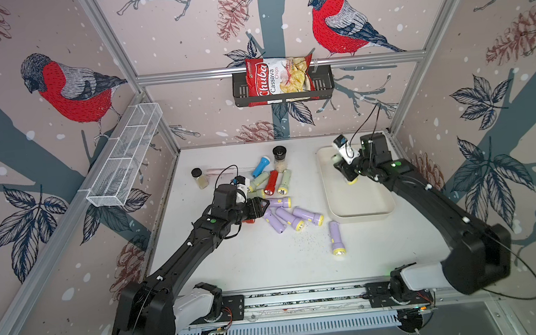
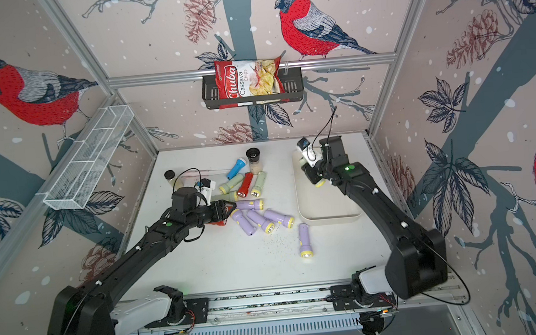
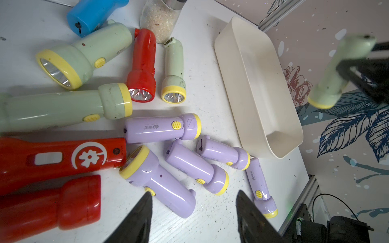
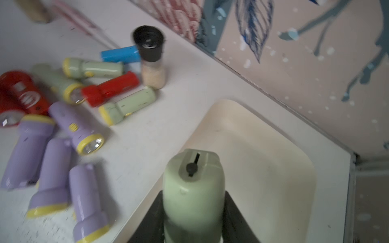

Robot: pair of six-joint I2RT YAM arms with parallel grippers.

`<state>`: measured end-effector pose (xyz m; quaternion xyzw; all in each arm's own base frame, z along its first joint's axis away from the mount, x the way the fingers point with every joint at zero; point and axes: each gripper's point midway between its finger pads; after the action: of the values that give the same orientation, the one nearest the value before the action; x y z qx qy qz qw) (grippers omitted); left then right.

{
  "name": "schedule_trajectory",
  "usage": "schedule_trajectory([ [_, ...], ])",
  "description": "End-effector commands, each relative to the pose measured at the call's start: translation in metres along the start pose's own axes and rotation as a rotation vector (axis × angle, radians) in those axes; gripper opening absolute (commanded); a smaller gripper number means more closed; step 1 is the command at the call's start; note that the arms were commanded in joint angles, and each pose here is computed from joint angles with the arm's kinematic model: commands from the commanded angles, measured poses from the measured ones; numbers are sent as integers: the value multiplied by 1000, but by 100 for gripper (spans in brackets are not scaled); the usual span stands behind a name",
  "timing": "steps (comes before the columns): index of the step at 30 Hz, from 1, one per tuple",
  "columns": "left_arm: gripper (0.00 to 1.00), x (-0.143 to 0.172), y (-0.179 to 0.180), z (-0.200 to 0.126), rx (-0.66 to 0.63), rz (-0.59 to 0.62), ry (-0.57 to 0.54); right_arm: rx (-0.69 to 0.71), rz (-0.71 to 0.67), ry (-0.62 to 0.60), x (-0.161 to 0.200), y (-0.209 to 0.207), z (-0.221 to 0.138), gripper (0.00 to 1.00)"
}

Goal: Put the flashlights into the storage boxes
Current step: Place the flashlight at the storage box.

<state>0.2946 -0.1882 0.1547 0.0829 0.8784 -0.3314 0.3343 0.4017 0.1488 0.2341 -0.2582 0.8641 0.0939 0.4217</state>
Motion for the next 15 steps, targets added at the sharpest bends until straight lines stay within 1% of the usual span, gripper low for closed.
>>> schedule_trajectory([
  [1,63,-10,-2,3,10,19,-28,-18,313,26,-9,-28,21,37],
  [3,63,-11,-2,6,6,24,-19,-45,431,109,-3,-39,45,33],
  [4,63,-11,-1,7,3,27,-12,-66,465,145,1,-41,55,31],
  [6,63,-11,2,10,-7,27,-2,-100,530,214,9,-38,78,30],
  [9,63,-12,6,14,-26,30,14,-119,594,276,24,-32,105,30],
  [12,63,-15,8,17,-40,29,22,-99,648,327,43,-33,128,31],
  [15,63,-18,8,19,-42,28,21,-74,667,397,63,-36,147,31],
])
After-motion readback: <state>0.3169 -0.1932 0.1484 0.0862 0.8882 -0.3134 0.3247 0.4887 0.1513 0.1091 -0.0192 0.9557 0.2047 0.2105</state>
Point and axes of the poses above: each gripper's point midway between its finger pads, its own z axis out along the fingers, its own y axis along the line the jaws close on, x = y × z, and after that the axes turned 6 degrees about z, right-handed
